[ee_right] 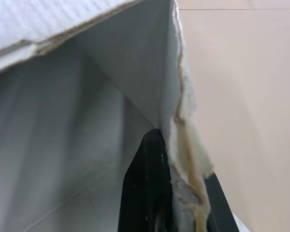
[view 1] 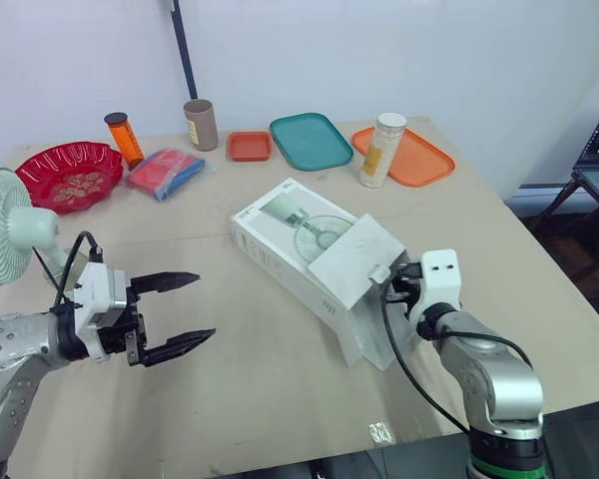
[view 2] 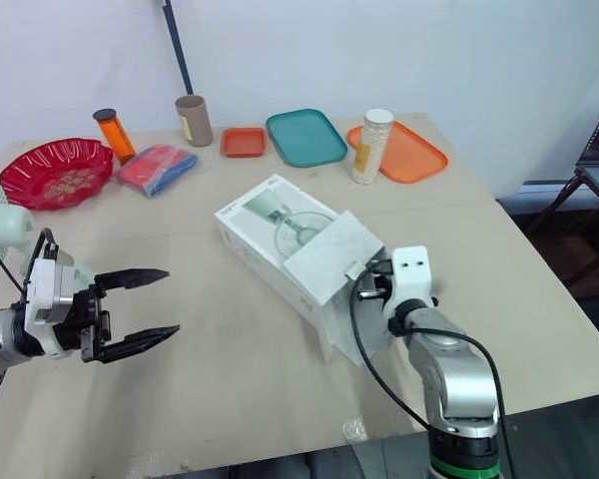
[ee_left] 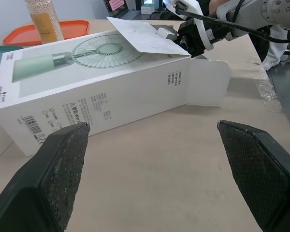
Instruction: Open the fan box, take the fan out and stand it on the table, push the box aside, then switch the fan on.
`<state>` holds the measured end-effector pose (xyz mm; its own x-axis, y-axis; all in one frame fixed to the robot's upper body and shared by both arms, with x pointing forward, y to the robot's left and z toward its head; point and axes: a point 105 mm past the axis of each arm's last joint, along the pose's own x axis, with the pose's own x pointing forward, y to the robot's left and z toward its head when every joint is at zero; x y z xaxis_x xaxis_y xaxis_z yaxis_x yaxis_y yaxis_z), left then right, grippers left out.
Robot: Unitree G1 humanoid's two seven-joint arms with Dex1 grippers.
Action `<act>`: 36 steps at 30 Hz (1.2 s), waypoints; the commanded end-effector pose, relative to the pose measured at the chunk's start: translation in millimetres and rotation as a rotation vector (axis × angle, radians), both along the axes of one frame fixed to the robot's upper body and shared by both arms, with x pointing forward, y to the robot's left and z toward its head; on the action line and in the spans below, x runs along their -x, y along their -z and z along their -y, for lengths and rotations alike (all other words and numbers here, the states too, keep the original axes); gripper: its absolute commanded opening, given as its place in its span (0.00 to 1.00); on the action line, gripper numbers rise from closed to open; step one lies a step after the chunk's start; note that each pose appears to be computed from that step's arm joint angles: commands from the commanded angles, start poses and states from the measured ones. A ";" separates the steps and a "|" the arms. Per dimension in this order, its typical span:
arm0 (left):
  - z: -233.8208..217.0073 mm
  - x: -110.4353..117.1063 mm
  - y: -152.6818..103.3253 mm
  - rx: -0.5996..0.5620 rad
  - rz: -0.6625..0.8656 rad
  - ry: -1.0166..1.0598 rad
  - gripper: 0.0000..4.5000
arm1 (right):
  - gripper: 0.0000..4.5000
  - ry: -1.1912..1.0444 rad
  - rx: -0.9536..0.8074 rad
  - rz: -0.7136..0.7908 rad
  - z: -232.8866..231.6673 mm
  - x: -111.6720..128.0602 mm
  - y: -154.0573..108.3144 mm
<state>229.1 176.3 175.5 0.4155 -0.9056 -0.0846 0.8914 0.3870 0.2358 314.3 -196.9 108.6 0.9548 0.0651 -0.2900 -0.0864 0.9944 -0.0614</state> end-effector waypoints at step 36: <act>32.0 -12.8 -9.0 0.030 0.035 0.166 1.00 | 0.01 0.597 -0.101 0.030 144.4 16.1 -6.3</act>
